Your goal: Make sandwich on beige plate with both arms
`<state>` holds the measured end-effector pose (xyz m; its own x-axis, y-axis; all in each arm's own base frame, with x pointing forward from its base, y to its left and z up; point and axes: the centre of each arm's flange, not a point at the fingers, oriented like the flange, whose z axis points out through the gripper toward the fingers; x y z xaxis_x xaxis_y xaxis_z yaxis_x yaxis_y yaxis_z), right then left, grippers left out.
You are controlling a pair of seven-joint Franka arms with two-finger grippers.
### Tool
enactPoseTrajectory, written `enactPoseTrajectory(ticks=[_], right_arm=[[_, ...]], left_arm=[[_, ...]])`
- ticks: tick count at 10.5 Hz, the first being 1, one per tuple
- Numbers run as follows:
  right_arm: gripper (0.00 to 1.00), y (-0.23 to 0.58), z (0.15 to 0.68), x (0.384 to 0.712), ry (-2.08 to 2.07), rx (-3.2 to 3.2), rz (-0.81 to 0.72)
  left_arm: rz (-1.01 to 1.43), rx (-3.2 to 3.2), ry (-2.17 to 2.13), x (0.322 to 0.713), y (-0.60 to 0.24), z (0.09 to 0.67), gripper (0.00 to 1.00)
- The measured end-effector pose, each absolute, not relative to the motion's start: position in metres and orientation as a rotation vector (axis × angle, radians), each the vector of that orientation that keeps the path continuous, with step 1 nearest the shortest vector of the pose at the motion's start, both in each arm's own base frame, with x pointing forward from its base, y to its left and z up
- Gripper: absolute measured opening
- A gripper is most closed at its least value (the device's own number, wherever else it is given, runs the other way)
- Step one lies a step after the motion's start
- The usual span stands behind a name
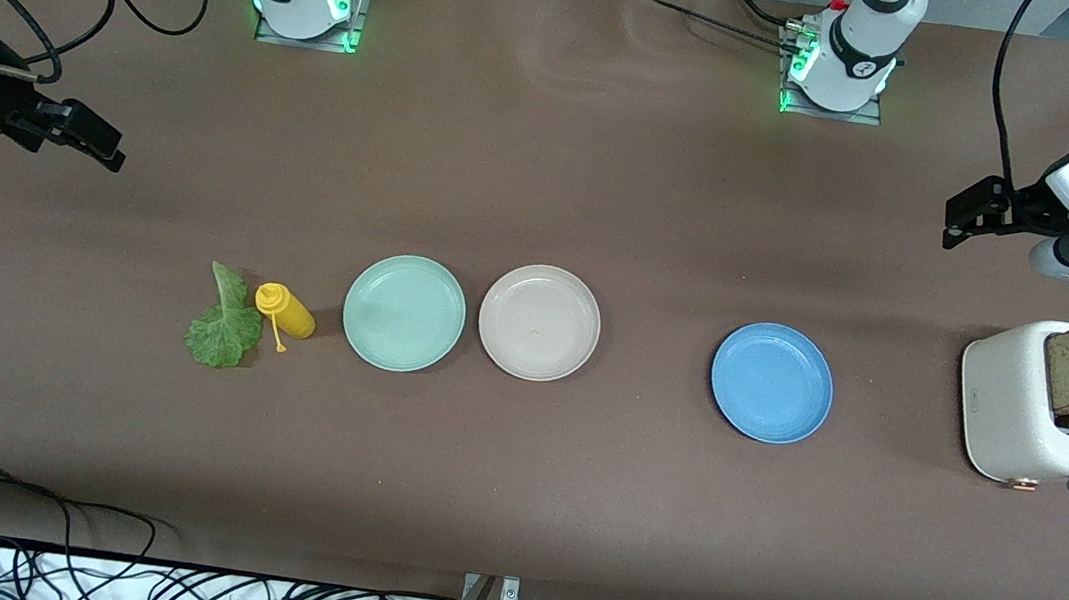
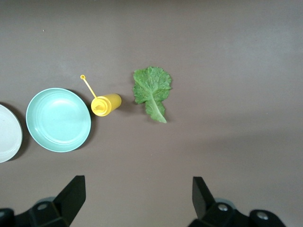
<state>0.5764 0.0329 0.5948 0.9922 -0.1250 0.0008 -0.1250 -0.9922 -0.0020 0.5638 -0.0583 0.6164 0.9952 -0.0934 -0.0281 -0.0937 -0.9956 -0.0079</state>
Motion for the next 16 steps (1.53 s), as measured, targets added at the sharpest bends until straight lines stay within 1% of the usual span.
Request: enactPoseTrajectory(ticks=[8, 16], right_arm=[[1.0, 0.032, 0.593, 0.577, 0.149, -3.146, 0.01], [1.0, 0.032, 0.579, 0.582, 0.145, -3.145, 0.052]], left_arm=[[0.063, -3.152, 0.154, 0.564, -0.051, 0.612, 1.0], [0.083, -3.151, 0.16, 0.563, -0.051, 0.611, 1.0]])
